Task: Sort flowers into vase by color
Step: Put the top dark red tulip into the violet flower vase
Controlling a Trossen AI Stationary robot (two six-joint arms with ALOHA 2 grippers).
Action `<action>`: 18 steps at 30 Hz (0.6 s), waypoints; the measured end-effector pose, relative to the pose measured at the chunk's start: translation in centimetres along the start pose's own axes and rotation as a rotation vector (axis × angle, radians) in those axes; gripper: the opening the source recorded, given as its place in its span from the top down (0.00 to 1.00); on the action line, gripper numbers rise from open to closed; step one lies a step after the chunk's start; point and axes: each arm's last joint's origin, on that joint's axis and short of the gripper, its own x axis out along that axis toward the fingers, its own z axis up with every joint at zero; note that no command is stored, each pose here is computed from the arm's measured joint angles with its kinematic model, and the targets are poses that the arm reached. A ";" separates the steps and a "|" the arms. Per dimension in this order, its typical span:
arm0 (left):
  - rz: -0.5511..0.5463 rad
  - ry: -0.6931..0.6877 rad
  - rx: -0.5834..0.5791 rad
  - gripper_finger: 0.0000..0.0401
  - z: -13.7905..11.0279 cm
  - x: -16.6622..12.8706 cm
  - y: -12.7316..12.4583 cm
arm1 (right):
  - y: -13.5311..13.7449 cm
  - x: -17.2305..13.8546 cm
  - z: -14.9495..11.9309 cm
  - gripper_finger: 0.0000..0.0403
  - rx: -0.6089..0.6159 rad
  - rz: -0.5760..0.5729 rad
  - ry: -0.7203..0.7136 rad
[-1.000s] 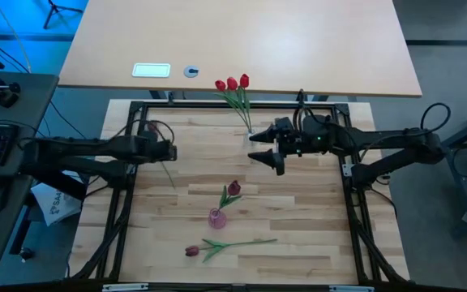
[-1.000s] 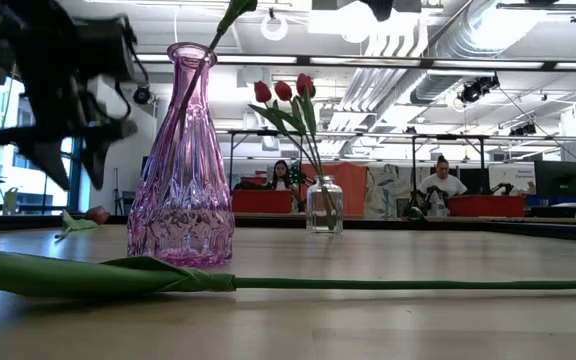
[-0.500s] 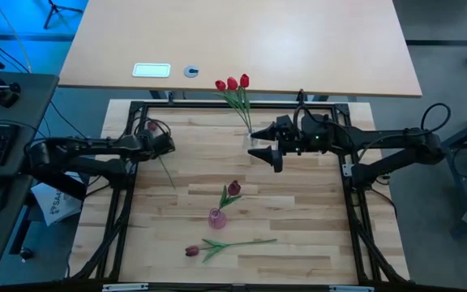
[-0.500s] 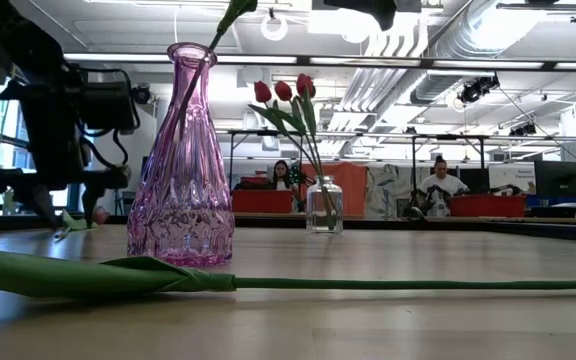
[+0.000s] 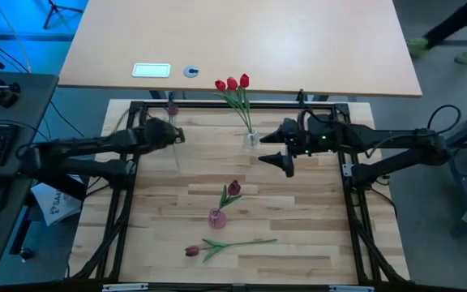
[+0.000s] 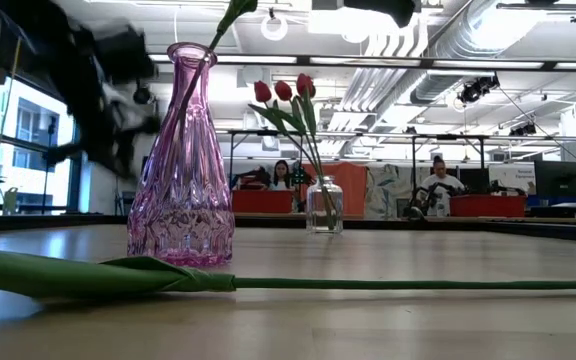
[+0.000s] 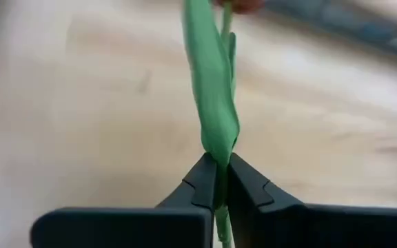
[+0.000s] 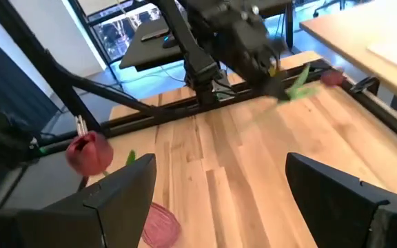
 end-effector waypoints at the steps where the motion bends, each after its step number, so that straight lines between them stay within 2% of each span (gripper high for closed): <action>1: -0.047 -0.048 0.040 0.99 0.5 -1.3 -0.6 | 0.0 -0.4 0.1 0.21 -0.012 0.000 -0.001; 5: -0.358 -0.203 0.173 0.99 2.5 -7.6 -3.4 | 0.0 -2.1 0.5 0.21 -0.051 -0.014 -0.034; 8: -0.585 -0.249 0.266 1.00 2.4 -11.8 -4.7 | -0.2 -3.4 0.6 0.21 -0.068 -0.092 -0.045; 14: -0.964 -0.365 0.330 1.00 -1.3 -17.3 -6.8 | -0.3 -5.0 0.6 0.21 -0.076 -0.157 -0.053; 18: -1.094 -0.441 0.326 1.00 -5.1 -18.8 -7.8 | -0.3 -5.2 0.7 0.21 -0.051 -0.169 -0.068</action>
